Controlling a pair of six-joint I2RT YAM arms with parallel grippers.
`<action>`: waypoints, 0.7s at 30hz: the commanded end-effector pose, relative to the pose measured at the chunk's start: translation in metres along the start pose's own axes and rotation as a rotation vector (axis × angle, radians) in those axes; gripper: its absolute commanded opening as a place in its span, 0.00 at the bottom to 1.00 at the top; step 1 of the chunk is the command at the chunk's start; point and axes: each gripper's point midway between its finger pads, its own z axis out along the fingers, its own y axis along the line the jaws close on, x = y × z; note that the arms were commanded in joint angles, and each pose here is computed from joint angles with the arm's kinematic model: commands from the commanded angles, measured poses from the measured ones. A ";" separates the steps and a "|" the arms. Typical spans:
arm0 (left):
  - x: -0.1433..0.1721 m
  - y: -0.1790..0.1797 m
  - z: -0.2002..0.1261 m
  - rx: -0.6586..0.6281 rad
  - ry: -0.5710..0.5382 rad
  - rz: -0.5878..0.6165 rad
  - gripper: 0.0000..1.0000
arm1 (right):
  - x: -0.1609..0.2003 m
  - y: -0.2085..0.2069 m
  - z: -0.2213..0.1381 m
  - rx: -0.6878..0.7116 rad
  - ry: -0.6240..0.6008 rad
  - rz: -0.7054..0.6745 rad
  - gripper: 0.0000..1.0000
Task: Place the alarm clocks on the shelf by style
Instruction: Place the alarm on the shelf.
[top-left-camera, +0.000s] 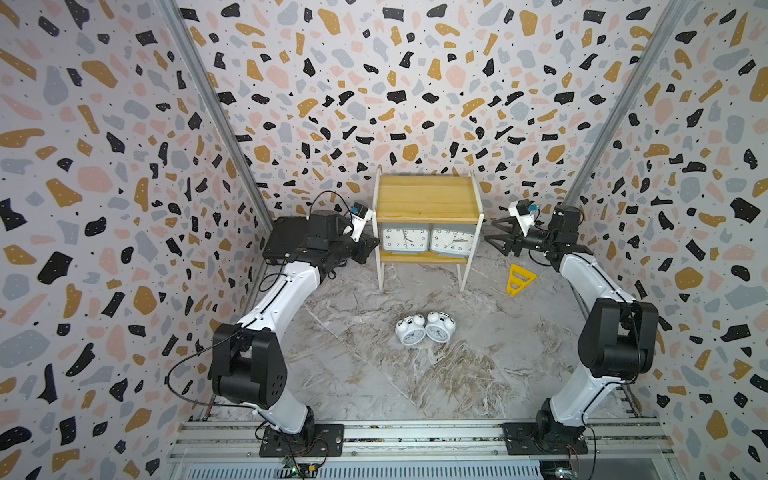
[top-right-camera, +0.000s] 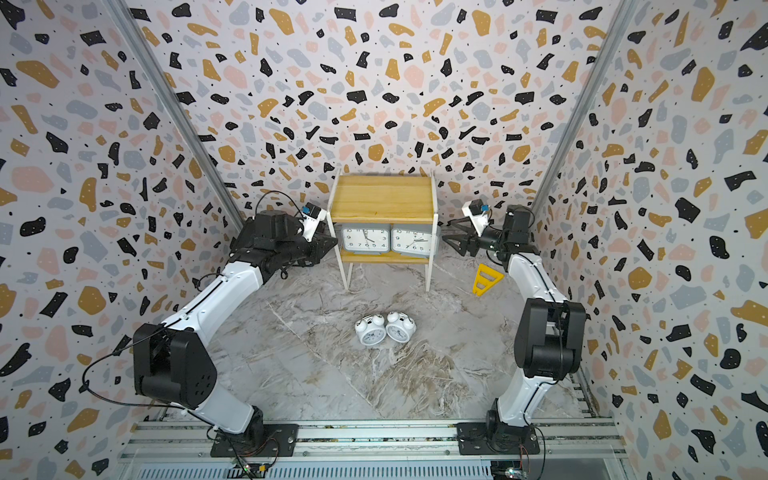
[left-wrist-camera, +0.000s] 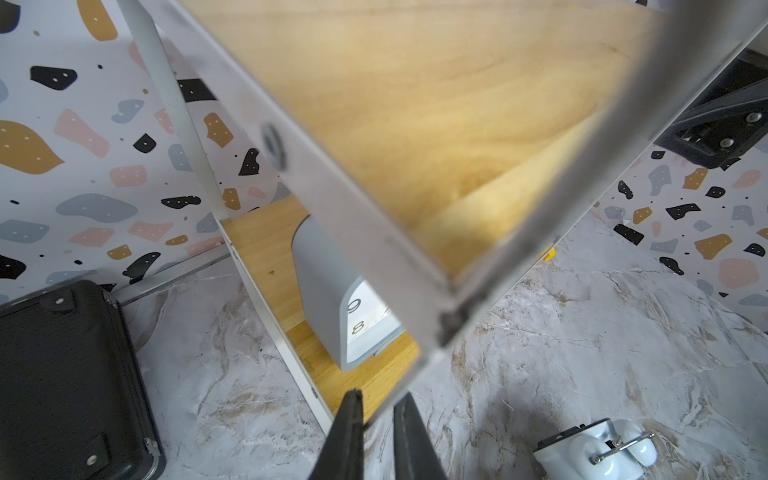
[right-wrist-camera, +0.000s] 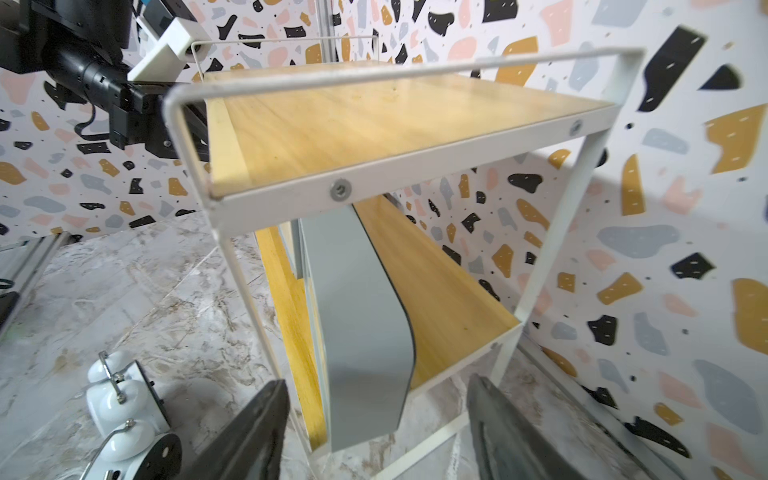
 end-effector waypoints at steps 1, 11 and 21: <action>0.008 0.009 -0.002 -0.029 0.035 -0.023 0.16 | -0.007 -0.004 -0.004 0.052 -0.007 -0.001 0.60; 0.007 0.009 -0.002 -0.028 0.032 -0.024 0.16 | 0.022 -0.009 0.002 0.062 0.028 0.096 0.09; 0.007 0.009 -0.001 -0.023 0.034 -0.026 0.16 | 0.031 -0.005 0.017 0.022 0.041 0.125 0.10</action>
